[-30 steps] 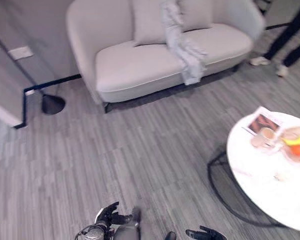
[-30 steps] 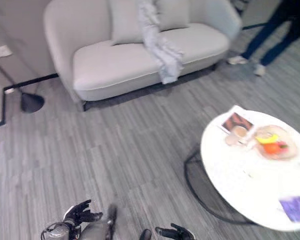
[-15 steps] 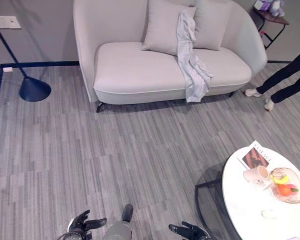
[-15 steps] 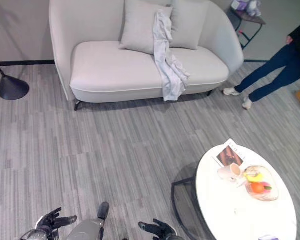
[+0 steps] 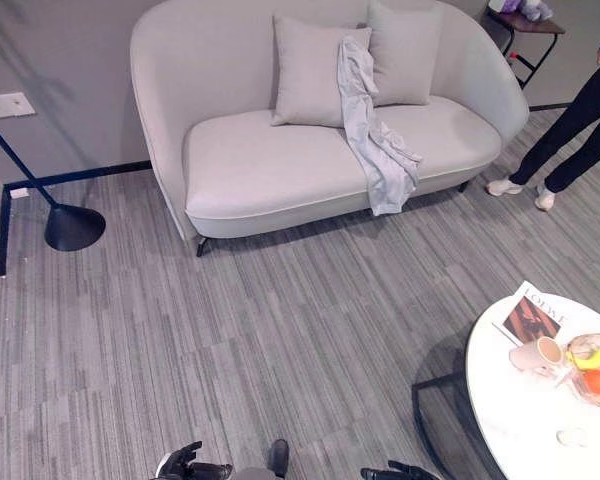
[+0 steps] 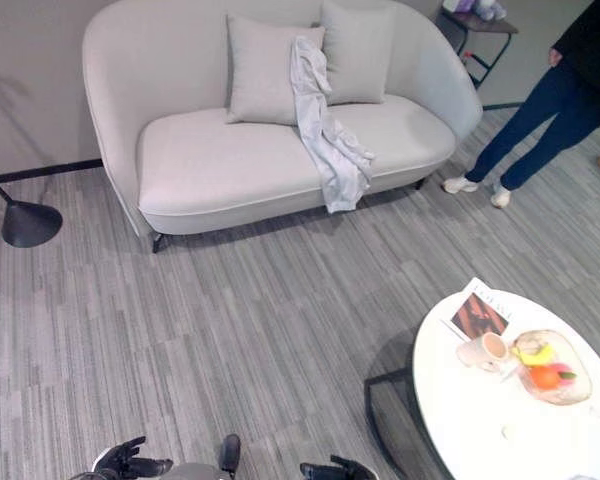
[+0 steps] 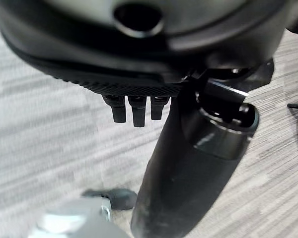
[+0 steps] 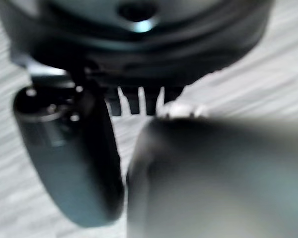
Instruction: Hang the clothes on the sofa on the clothes rack.
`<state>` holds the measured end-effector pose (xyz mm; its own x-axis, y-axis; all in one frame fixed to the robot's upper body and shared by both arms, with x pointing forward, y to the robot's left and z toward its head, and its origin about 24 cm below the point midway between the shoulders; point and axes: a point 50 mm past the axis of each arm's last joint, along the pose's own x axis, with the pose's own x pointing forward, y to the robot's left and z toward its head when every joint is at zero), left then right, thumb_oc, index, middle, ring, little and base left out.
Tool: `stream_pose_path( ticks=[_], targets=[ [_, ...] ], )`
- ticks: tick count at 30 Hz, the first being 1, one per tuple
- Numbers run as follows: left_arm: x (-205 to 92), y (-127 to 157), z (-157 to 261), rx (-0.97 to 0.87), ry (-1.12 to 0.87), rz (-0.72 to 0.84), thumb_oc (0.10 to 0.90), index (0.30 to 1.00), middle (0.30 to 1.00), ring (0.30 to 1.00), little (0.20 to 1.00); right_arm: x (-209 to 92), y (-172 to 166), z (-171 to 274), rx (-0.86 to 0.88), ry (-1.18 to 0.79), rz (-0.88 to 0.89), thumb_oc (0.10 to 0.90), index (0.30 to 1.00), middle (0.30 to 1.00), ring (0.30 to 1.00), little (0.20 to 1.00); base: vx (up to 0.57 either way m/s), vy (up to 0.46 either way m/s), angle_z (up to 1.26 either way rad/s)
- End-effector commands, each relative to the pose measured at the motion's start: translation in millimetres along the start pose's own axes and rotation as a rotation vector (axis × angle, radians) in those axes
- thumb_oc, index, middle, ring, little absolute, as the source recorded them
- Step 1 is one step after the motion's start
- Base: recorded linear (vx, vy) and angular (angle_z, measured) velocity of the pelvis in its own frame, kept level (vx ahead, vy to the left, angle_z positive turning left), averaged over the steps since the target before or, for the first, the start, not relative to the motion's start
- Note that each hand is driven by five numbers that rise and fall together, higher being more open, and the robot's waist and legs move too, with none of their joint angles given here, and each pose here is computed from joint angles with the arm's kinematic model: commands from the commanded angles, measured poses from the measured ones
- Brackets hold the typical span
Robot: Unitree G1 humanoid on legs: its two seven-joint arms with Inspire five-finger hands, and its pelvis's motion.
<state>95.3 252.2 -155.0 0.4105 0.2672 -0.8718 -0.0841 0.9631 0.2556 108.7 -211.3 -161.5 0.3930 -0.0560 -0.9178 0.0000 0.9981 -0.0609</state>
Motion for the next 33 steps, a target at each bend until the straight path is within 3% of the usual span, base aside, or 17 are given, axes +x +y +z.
stream_pose_path(
  ticks=[1, 4, 7, 8, 10, 12, 23, 27, 29, 33],
  targets=[
    [1.2, -6.3, 8.1, 0.031, -0.036, -0.036, 0.8, 0.9, 0.9, 0.9, 0.9, 0.3, 15.1, 5.6, 0.048, -0.056, 0.067, 0.8, 0.9, 0.9, 0.9, 0.9, 0.14, -0.084, 0.52],
    [1.3, -9.4, 9.5, 0.046, -0.042, -0.044, 0.8, 0.9, 0.9, 0.9, 0.9, 0.3, 16.4, 8.2, 0.042, -0.069, 0.075, 0.8, 0.9, 0.9, 0.9, 0.9, 0.18, -0.109, 0.36],
    [1.2, -9.0, 7.6, 0.053, -0.033, -0.043, 0.8, 0.9, 0.9, 0.9, 0.9, -0.8, 7.6, 3.5, 0.142, -0.06, 0.045, 0.8, 0.9, 0.9, 0.9, 0.9, 0.47, -0.299, 0.33],
    [0.2, -2.8, -1.5, 0.096, 0.013, -0.044, 0.8, 0.9, 0.9, 0.9, 0.9, 3.3, -12.4, 52.9, 0.169, -0.129, 0.0, 0.8, 0.9, 0.9, 0.9, 0.9, 0.5, -0.363, 0.43],
    [-0.6, -6.1, -5.3, 0.085, 0.02, -0.042, 0.8, 0.9, 0.9, 0.9, 0.9, 3.5, 18.9, 19.2, 0.161, -0.066, 0.061, 0.8, 0.9, 0.9, 0.9, 0.9, 0.74, -0.528, -0.1],
    [-0.2, -13.5, -1.7, 0.076, 0.008, -0.058, 0.8, 0.9, 0.9, 0.9, 0.9, 2.8, 18.4, 9.9, 0.183, -0.037, 0.056, 0.8, 0.9, 0.9, 0.9, 0.9, 0.64, -0.568, 0.93],
    [0.2, -56.1, 38.5, 0.204, -0.156, -0.199, 0.8, 0.9, 0.9, 0.9, 0.9, -2.0, -24.6, 1.4, -0.116, 0.039, -0.061, 0.8, 0.9, 0.9, 0.9, 0.9, 0.27, -0.309, 0.27],
    [-1.3, -63.5, 35.0, 0.226, -0.148, -0.233, 0.8, 0.9, 0.9, 0.9, 0.9, -3.9, -32.9, -3.6, -0.138, 0.065, -0.09, 0.8, 0.9, 0.9, 0.9, 0.9, 0.14, -0.074, -0.13],
    [-0.9, -52.9, 19.4, 0.183, -0.083, -0.199, 0.8, 0.9, 0.9, 0.9, 0.9, 2.1, -4.6, 28.7, -0.174, -0.073, -0.003, 0.8, 0.9, 0.9, 0.9, 0.9, 0.11, -0.063, -0.18],
    [-1.6, -18.5, -8.2, 0.016, 0.034, -0.07, 0.8, 0.9, 0.9, 0.9, 0.9, -0.3, 35.2, 43.7, -0.343, -0.184, 0.136, 0.8, 0.9, 0.9, 0.9, 0.9, 0.18, -0.107, -0.46]
  ],
)
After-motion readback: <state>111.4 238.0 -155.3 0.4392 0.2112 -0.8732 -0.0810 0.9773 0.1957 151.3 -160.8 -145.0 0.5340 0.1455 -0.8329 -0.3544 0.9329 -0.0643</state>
